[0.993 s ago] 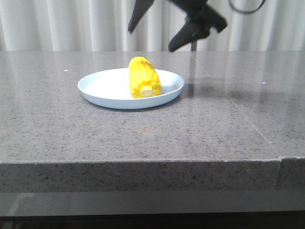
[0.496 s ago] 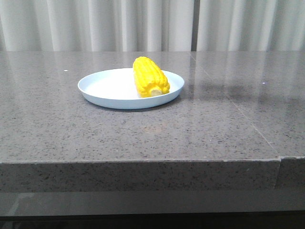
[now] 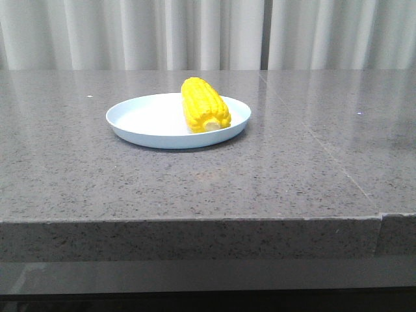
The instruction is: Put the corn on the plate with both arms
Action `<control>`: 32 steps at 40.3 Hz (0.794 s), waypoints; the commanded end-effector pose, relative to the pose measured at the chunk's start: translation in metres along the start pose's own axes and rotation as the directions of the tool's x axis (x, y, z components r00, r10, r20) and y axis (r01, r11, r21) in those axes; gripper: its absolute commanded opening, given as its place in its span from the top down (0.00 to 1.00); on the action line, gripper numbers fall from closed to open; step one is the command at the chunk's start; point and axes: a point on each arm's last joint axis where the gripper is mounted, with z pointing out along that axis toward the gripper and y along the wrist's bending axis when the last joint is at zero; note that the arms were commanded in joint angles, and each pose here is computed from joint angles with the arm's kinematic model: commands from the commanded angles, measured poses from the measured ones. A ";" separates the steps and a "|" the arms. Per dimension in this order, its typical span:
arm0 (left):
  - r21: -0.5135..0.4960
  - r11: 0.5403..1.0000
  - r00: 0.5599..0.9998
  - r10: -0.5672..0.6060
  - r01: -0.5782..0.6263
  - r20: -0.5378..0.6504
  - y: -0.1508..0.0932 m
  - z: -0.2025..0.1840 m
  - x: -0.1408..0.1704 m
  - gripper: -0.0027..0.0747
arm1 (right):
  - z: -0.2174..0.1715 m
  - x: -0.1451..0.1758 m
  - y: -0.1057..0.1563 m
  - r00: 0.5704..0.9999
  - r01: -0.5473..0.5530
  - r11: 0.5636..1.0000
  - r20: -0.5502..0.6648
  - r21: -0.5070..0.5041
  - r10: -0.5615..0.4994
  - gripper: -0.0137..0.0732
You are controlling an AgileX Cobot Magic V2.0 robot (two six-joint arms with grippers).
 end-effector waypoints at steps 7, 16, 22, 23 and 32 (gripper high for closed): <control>0.007 1.000 0.995 -0.011 0.010 0.102 0.000 -0.002 -0.016 0.99 | -0.056 0.049 -0.012 0.965 0.007 1.000 0.263 0.022 -0.013 0.95; 0.007 1.000 0.995 -0.011 0.010 0.102 0.000 -0.002 -0.016 0.99 | -0.080 0.118 -0.018 0.935 0.010 1.000 0.355 0.015 -0.014 0.95; 0.007 1.000 0.995 -0.011 0.010 0.102 0.000 -0.002 -0.016 0.99 | -0.091 0.165 -0.022 0.897 0.015 1.000 0.442 0.009 -0.017 0.95; 0.007 1.000 0.995 -0.011 0.010 0.102 0.000 -0.002 -0.016 0.99 | -0.094 0.171 -0.022 0.888 0.016 1.000 0.459 0.007 -0.018 0.95; 0.007 1.000 0.995 -0.011 0.010 0.102 0.000 -0.002 -0.016 0.99 | -0.108 0.201 -0.024 0.816 0.025 1.000 0.578 -0.004 -0.018 0.95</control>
